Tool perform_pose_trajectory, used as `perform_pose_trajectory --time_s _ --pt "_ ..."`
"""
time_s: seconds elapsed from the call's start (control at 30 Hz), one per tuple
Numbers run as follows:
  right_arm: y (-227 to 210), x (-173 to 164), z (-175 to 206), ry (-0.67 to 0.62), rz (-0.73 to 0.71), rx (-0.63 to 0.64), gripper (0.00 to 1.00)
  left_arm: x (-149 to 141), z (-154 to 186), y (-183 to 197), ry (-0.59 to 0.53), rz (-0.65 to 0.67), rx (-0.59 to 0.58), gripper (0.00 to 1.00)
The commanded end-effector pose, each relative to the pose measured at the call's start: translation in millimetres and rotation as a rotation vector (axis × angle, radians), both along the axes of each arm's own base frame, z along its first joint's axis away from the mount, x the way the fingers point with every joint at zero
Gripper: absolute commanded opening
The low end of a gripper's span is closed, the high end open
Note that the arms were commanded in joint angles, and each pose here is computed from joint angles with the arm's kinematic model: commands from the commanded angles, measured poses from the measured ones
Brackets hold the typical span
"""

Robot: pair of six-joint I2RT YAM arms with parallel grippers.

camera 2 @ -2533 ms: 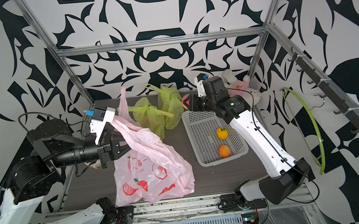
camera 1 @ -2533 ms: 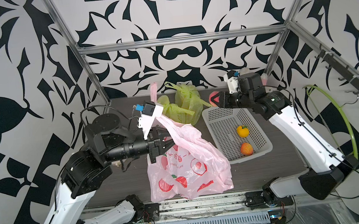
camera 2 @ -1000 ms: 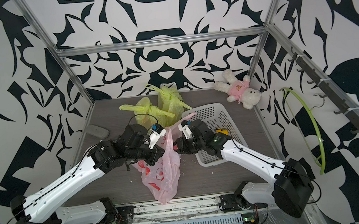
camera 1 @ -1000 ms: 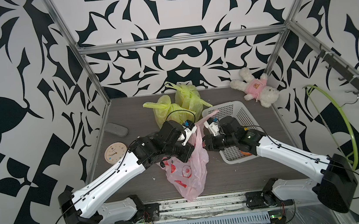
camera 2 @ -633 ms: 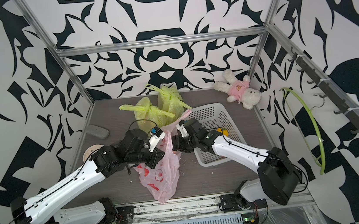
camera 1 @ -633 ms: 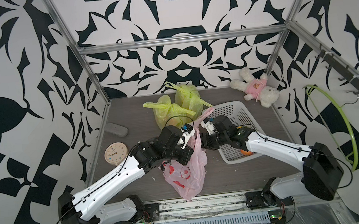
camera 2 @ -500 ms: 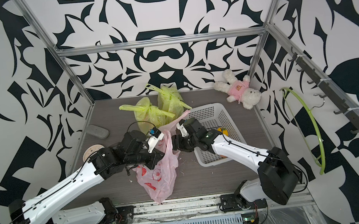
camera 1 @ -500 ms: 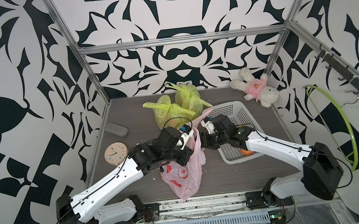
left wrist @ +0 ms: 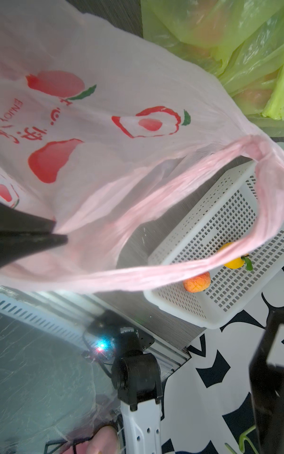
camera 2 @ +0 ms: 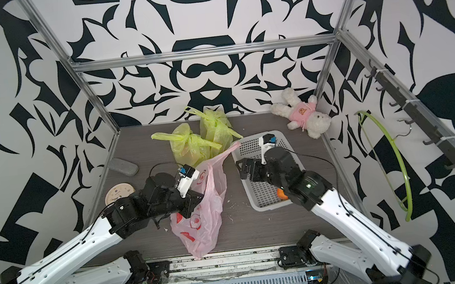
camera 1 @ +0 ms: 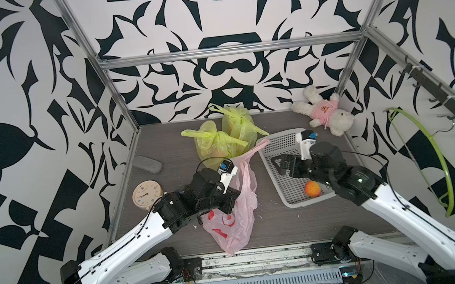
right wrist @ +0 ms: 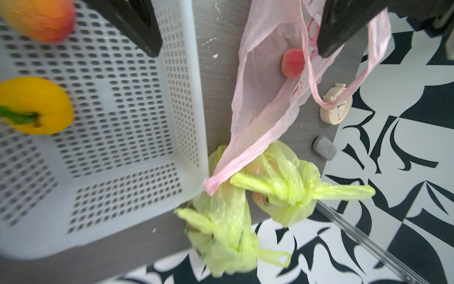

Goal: Place the peach into a plastic bag & tie a knot
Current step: Pick up the peach from the basket.

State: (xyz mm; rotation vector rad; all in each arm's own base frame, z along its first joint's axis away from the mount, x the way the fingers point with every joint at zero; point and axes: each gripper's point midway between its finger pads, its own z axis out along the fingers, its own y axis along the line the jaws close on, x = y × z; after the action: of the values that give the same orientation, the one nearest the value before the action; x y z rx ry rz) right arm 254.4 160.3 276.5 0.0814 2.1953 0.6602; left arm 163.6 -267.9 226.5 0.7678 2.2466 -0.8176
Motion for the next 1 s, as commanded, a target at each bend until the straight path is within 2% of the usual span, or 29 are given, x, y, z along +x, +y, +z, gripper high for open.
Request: perform_pose_trajectory --time_s 0.0,0.13,0.23,0.4,0.7,0.97 --pt "-41 7 3 0.010 -0.051 -0.222 0.99 1 5 -4 -0.011 0.000 -0.039 0.00" --pt "-76 19 -26 0.161 -0.116 -0.311 0.89 1 6 -6 -0.016 -0.012 -0.049 0.00" --pt "-98 28 -56 0.264 -0.174 -0.366 0.89 -1 7 -8 -0.016 -0.024 -0.059 0.00" --pt "-123 49 -107 0.402 -0.264 -0.374 0.89 -4 3 -12 -0.010 -0.049 -0.084 0.00" --pt "-138 83 -166 0.534 -0.318 -0.485 0.89 -10 2 -13 -0.009 -0.072 -0.115 0.00" --pt "-143 106 -193 0.576 -0.343 -0.539 0.89 -11 1 -11 -0.010 -0.070 -0.120 0.00"
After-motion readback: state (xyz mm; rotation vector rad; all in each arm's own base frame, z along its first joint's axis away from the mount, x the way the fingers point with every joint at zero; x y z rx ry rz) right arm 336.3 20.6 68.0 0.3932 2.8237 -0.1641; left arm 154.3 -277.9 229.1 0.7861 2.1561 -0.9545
